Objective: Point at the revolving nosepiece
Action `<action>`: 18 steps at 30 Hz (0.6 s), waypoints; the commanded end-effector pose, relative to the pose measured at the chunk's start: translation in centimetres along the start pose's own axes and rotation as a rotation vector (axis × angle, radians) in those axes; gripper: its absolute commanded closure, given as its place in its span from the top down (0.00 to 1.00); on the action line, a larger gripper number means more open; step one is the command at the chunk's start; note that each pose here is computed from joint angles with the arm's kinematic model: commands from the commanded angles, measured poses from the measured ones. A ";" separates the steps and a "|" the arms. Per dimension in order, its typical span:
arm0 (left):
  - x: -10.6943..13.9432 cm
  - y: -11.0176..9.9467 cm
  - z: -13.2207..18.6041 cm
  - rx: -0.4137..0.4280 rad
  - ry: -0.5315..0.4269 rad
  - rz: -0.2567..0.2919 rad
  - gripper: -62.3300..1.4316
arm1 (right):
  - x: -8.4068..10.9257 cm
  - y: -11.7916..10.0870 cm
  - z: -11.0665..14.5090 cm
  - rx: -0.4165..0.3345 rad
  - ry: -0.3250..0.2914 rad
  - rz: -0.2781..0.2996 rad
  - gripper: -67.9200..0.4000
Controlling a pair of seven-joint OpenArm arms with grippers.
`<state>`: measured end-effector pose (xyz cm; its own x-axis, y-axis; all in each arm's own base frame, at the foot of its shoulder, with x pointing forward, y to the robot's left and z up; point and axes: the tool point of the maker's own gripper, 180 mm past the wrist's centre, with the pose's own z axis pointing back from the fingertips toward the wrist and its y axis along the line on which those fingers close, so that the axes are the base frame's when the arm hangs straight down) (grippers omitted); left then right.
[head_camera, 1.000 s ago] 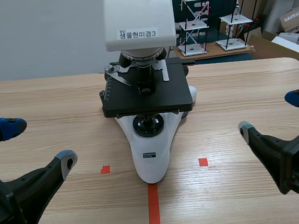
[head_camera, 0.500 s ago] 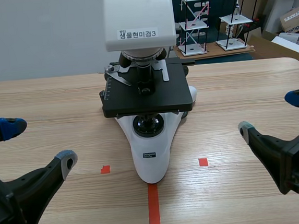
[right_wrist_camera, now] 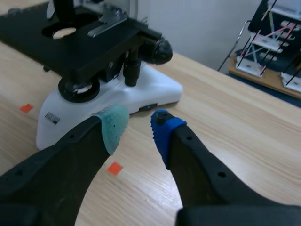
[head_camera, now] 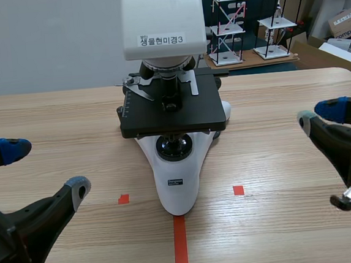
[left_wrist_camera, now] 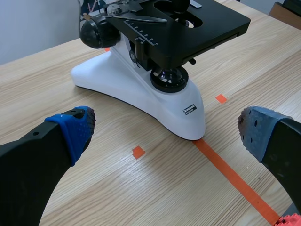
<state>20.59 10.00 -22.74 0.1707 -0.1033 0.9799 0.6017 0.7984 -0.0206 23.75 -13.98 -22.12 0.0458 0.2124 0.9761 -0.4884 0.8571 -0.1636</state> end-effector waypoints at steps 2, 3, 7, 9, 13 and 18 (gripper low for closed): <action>0.9 -0.3 -0.1 -0.006 -0.032 0.004 1.00 | 1.9 -0.1 -1.1 0.006 -0.077 0.028 0.14; 0.9 -0.3 -0.1 -0.006 -0.032 0.004 1.00 | 2.1 -0.1 -1.4 0.011 -0.091 0.032 0.09; 0.9 -0.3 -0.1 -0.006 -0.032 0.004 1.00 | 2.8 0.6 -2.6 0.041 -0.126 0.050 0.03; 0.9 -0.3 -0.1 -0.006 -0.032 0.004 1.00 | 3.1 1.0 -3.3 0.058 -0.144 0.060 0.03; 0.9 -0.3 -0.1 -0.006 -0.032 0.004 1.00 | 3.6 1.8 -4.6 0.093 -0.183 0.072 0.03; 0.9 -0.3 -0.1 -0.006 -0.032 0.004 1.00 | 4.2 2.5 -6.0 0.127 -0.224 0.084 0.03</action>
<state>20.60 10.00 -22.74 0.1703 -0.1037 0.9799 0.6018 0.7984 -0.0201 27.64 -8.12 -20.35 -0.1513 0.1737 0.9731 -0.5937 0.7711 -0.2300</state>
